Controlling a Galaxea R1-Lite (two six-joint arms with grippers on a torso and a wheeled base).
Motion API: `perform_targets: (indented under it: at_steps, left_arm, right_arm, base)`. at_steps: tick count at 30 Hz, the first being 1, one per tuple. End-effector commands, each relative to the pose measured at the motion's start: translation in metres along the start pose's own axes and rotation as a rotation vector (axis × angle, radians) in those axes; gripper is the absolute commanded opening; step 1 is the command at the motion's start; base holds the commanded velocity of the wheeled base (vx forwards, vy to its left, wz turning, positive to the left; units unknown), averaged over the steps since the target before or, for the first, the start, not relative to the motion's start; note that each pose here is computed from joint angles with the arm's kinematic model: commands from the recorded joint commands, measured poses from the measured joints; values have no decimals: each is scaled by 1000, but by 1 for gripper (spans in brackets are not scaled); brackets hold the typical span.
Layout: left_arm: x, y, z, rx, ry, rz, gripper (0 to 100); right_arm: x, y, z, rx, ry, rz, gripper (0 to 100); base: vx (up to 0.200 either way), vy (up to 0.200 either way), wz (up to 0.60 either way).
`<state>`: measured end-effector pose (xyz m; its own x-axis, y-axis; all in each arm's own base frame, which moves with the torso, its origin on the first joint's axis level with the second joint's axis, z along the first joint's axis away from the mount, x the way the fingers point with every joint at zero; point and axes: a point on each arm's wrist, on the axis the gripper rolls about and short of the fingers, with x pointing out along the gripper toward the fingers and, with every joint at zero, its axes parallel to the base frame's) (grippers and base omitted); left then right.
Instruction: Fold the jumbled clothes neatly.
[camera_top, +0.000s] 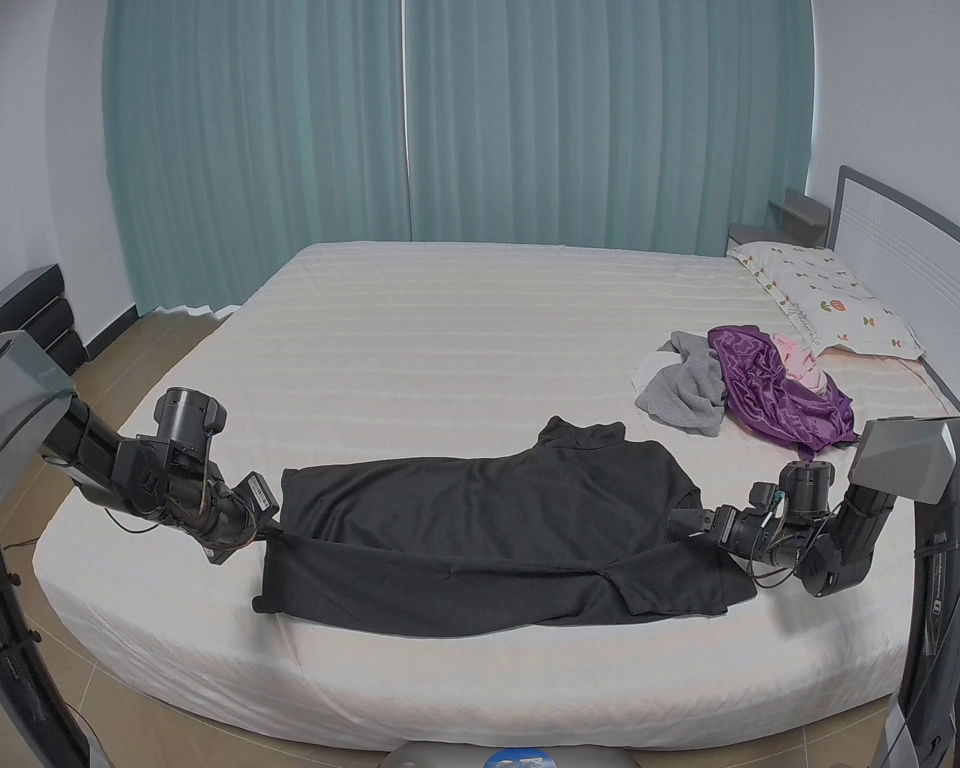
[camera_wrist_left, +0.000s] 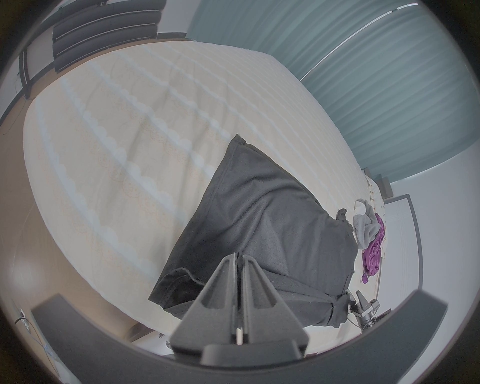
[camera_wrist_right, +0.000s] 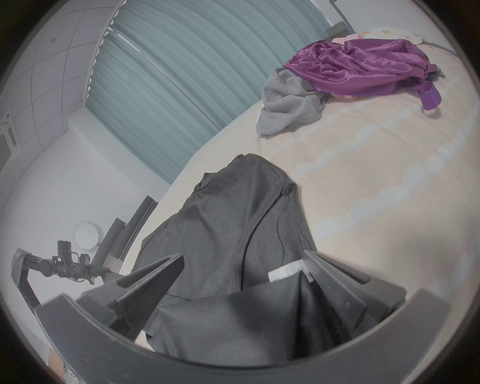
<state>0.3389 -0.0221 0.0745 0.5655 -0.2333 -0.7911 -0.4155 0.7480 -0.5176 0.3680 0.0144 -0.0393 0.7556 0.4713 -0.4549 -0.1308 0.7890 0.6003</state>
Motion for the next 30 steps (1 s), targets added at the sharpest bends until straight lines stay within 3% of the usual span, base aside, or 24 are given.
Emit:
perform_targets:
  at_steps: [1, 2, 3, 17, 30]
  left_arm:
    - [0, 1, 0, -2, 0, 1, 0]
    - [0, 1, 0, -2, 0, 1, 0]
    - [0, 1, 0, -2, -1, 0, 0]
    - [-12, 1, 3, -8, -21, -8, 0]
    - [-28, 8, -8, -13, -22, -6, 0]
  right_arm:
    - [-1, -5, -8, -6, 23, -6, 100]
    - [-1, -5, -8, -11, 18, -1, 100]
    - [-2, -5, -7, -15, 9, 1, 0]
    - [-22, -5, -4, -22, -31, -7, 0]
    - [-64, 18, 0, -36, -108, 25, 0]
  base:
    - [0, 0, 0]
    - [0, 0, 0]
    - [0, 0, 0]
    - [0, 0, 0]
    - [0, 0, 0]
